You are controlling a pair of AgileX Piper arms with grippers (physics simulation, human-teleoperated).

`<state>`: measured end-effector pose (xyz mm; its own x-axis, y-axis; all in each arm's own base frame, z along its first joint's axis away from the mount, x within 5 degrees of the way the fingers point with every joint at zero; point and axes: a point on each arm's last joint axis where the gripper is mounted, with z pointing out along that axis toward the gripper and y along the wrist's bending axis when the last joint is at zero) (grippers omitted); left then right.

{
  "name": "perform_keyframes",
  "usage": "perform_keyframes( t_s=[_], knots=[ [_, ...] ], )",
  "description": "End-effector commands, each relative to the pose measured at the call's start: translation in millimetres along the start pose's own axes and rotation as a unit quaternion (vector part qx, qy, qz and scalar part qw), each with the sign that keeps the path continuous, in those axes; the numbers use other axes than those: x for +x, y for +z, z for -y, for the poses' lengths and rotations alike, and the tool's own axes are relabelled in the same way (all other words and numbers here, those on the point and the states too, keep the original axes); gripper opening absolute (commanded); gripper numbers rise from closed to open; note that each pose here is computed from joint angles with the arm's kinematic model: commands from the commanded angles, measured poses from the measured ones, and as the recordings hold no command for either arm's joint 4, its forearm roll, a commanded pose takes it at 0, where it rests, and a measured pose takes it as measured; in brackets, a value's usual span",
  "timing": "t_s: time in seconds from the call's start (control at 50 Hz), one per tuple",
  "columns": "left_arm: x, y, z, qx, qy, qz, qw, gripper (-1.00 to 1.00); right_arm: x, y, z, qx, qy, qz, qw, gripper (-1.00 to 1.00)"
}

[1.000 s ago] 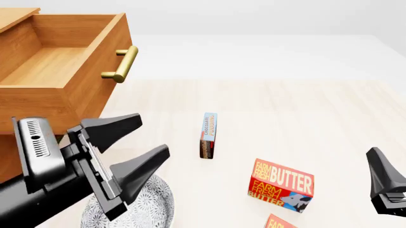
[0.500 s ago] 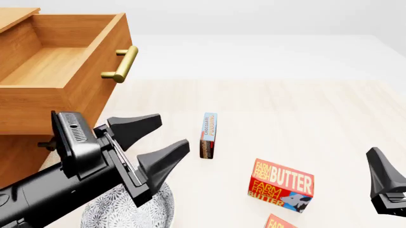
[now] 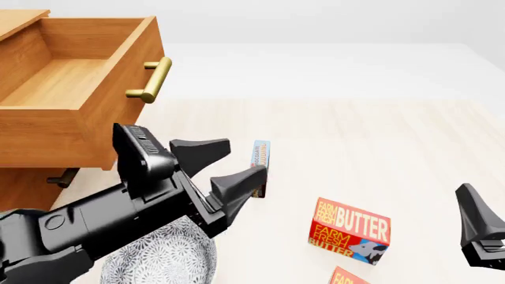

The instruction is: Put the chocolate pudding in the top drawer of the cabinet and close it.

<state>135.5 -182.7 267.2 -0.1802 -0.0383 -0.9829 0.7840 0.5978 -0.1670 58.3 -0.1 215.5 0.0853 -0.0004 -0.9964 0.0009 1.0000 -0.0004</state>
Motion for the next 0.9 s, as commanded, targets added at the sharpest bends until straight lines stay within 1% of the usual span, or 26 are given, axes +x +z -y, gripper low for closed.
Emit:
perform_keyframes(
  t_s=[0.02,0.04,0.06,0.08,0.12,0.18,0.2,0.24,0.26,0.32,0.36,0.5,0.52,0.58,0.66,0.7,0.78,0.8,0.84,0.9],
  knots=[
    [-0.8,19,3.2,0.003,-0.013,-0.016,0.9998,1.00,0,0,0,0.000,0.000,0.000,1.0000,1.00],
    [3.1,21,2.3,0.002,-0.014,-0.018,0.9997,1.00,0,0,0,0.000,0.000,0.000,1.0000,1.00],
    [1.3,22,2.8,0.002,-0.015,-0.020,0.9997,1.00,0,0,0,0.000,0.000,0.000,1.0000,1.00],
    [-7.2,21,4.6,0.003,-0.016,-0.022,0.9996,1.00,0,0,0,0.000,0.000,0.000,1.0000,1.00],
    [-10.7,25,5.1,0.001,-0.018,-0.028,0.9995,1.00,0,0,0,0.000,0.000,0.000,1.0000,1.00],
    [-11.7,31,2.4,-0.005,-0.022,-0.033,0.9992,1.00,0,0,0,0.000,0.000,0.000,1.0000,1.00],
    [-11.5,33,-3.6,-0.017,-0.035,-0.033,0.9987,1.00,0,0,0,0.000,0.000,0.000,1.0000,1.00],
    [-8.8,39,-2.8,-0.017,-0.035,-0.044,0.9983,1.00,0,0,0,0.000,0.000,0.000,1.0000,1.00],
    [-11.1,66,-36.6,-0.089,-0.073,-0.104,0.9879,1.00,0,0,0,0.000,0.000,0.000,1.0000,1.00],
    [-11.6,69,-38.5,-0.093,-0.076,-0.109,0.9868,1.00,0,0,0,0.000,0.000,0.000,1.0000,1.00],
    [-13.6,73,-38.8,-0.094,-0.072,-0.114,0.9864,1.00,0,0,0,0.000,0.000,0.000,1.0000,1.00],
    [-21.3,74,-42.2,-0.100,-0.068,-0.113,0.9863,1.00,0,0,0,0.000,0.000,0.000,1.0000,1.00],
    [-22.9,73,-47.4,-0.108,-0.073,-0.109,0.9854,1.00,0,0,0,0.000,0.000,0.000,1.0000,1.00],
    [-23.3,74,-50.2,-0.113,-0.071,-0.114,0.9846,1.00,0,0,0,0.000,0.000,0.000,1.0000,1.00],
    [-17.5,80,-50.1,-0.112,-0.075,-0.124,0.9831,1.00,0,0,0,0.000,0.000,0.000,1.0000,1.00],
    [-15.8,80,-58.2,-0.124,-0.077,-0.124,0.9815,1.00,0,0,0,0.000,0.000,0.000,1.0000,1.00],
    [-15.3,82,-62.5,-0.131,-0.078,-0.126,0.9802,1.00,0,0,0,0.000,0.000,0.000,1.0000,1.00],
    [-8.5,88,-64.8,-0.134,-0.084,-0.140,0.9774,1.00,0,0,0,0.000,0.000,0.000,1.0000,1.00],
    [-8.4,89,-64.8,-0.134,-0.083,-0.140,0.9776,1.00,0,0,0,0.000,0.000,0.000,1.0000,1.00],
    [-5.3,90,-71.5,-0.144,-0.094,-0.141,0.9748,1.00,0,0,0,0.000,0.000,0.000,1.0000,1.00]
  ],
)
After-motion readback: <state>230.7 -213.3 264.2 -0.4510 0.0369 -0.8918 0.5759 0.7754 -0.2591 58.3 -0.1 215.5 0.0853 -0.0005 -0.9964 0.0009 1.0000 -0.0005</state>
